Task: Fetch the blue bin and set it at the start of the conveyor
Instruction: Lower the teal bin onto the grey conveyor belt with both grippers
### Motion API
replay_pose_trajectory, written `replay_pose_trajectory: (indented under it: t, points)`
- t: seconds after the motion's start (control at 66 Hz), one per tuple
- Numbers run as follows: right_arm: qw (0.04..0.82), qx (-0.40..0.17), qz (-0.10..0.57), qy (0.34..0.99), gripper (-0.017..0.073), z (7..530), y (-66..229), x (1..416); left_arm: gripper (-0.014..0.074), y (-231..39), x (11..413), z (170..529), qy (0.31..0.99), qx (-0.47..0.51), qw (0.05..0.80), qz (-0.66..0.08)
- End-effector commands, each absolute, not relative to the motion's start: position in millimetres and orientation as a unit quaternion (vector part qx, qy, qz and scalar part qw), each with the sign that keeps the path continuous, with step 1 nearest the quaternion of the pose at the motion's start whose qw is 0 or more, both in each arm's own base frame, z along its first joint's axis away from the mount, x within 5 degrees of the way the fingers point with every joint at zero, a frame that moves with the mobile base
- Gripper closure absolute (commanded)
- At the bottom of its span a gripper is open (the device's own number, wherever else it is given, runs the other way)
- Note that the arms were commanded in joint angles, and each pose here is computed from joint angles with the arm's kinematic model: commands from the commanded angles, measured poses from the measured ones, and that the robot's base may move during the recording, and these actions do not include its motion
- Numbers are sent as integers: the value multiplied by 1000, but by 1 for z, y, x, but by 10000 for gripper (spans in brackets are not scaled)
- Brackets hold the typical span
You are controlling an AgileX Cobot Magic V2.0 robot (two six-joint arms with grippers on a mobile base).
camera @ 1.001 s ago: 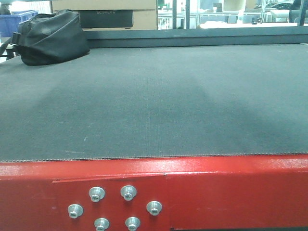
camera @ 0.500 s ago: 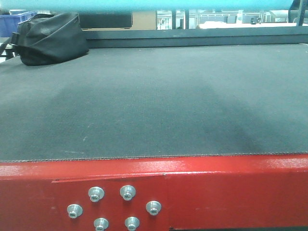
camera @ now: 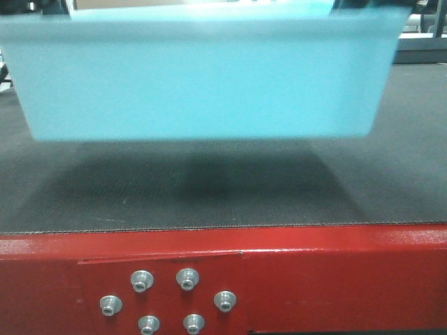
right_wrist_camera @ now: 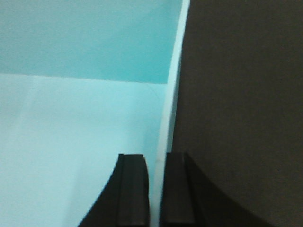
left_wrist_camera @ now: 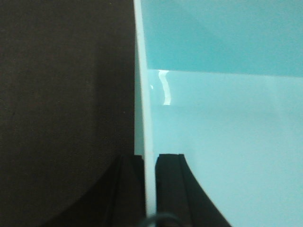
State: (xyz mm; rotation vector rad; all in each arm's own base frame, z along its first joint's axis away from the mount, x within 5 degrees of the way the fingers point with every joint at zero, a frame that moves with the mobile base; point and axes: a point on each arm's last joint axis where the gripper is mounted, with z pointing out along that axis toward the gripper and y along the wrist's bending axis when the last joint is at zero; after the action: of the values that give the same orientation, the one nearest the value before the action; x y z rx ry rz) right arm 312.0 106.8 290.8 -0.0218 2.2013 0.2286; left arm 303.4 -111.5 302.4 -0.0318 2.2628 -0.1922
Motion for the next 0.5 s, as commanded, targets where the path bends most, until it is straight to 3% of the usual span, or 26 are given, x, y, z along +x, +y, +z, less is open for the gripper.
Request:
replay_pose_trajectory:
  t: [0.0, 0.258, 0.485]
  points:
    - [497, -32, 154, 853, 712, 292, 125, 322, 705, -127, 312, 306, 872, -12, 465, -152]
    - [458, -33, 138, 877, 712, 260, 129, 334, 705, -136, 326, 283, 877, -5, 454, -157]
    - [434, -19, 107, 894, 712, 266, 128, 345, 705, -136, 326, 283, 878, -6, 452, -157]
